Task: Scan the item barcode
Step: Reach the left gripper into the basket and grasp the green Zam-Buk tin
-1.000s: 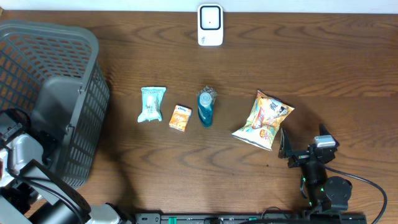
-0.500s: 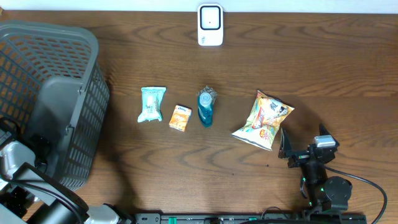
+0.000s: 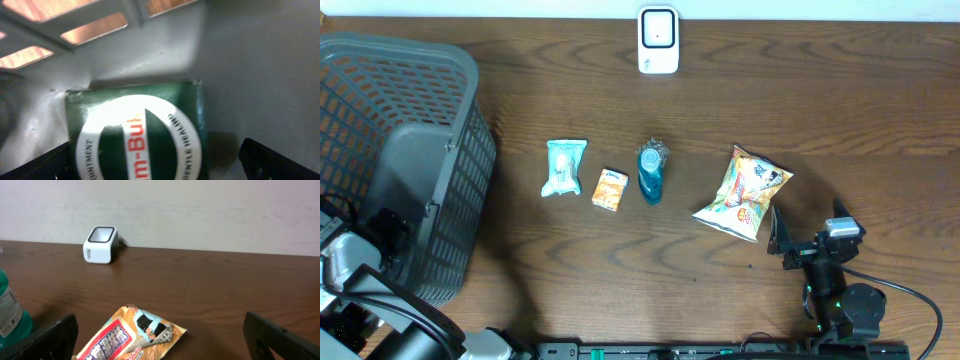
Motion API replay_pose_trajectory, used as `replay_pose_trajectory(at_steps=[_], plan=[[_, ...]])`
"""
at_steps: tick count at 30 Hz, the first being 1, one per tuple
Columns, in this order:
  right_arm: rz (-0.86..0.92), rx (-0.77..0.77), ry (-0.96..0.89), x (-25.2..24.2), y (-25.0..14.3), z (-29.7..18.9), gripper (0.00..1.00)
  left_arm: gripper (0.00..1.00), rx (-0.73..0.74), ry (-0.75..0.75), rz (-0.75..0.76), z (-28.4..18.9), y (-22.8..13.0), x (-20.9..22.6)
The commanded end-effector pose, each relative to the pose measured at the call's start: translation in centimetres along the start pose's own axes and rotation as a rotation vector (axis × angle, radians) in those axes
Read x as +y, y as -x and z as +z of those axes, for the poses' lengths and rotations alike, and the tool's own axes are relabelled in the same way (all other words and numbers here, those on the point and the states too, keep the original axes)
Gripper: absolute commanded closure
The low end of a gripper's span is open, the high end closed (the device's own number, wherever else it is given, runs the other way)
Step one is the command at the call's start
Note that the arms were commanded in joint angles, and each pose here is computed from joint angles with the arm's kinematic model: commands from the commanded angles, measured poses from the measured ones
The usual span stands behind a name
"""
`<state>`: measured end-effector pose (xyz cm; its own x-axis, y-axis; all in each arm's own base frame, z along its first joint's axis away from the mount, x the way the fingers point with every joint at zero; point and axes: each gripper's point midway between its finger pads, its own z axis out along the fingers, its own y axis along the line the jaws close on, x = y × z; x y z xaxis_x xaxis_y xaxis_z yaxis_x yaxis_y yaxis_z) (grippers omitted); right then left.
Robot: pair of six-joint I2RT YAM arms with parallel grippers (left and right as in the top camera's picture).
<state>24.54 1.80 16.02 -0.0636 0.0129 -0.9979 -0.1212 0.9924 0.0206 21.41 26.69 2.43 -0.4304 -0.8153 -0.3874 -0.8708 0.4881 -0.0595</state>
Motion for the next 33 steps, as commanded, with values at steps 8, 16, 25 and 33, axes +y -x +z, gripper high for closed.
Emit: replay_pose_trajectory(at_steps=[8,16,25,33], plan=[[0.0,0.0,0.007,0.2,0.0,0.0,0.01,0.02,0.104,0.034,-0.104,1.7,-3.5,0.7],[0.0,0.0,0.007,0.2,0.0,0.0,0.01,0.02,0.098,0.079,-0.101,1.8,-3.7,1.5],[0.0,0.0,0.007,0.2,0.0,0.0,0.01,0.26,0.118,0.084,-0.1,2.0,-4.6,1.7],[0.0,0.0,0.007,0.2,0.0,0.0,0.01,0.44,0.12,0.085,-0.1,1.9,-4.6,1.7]])
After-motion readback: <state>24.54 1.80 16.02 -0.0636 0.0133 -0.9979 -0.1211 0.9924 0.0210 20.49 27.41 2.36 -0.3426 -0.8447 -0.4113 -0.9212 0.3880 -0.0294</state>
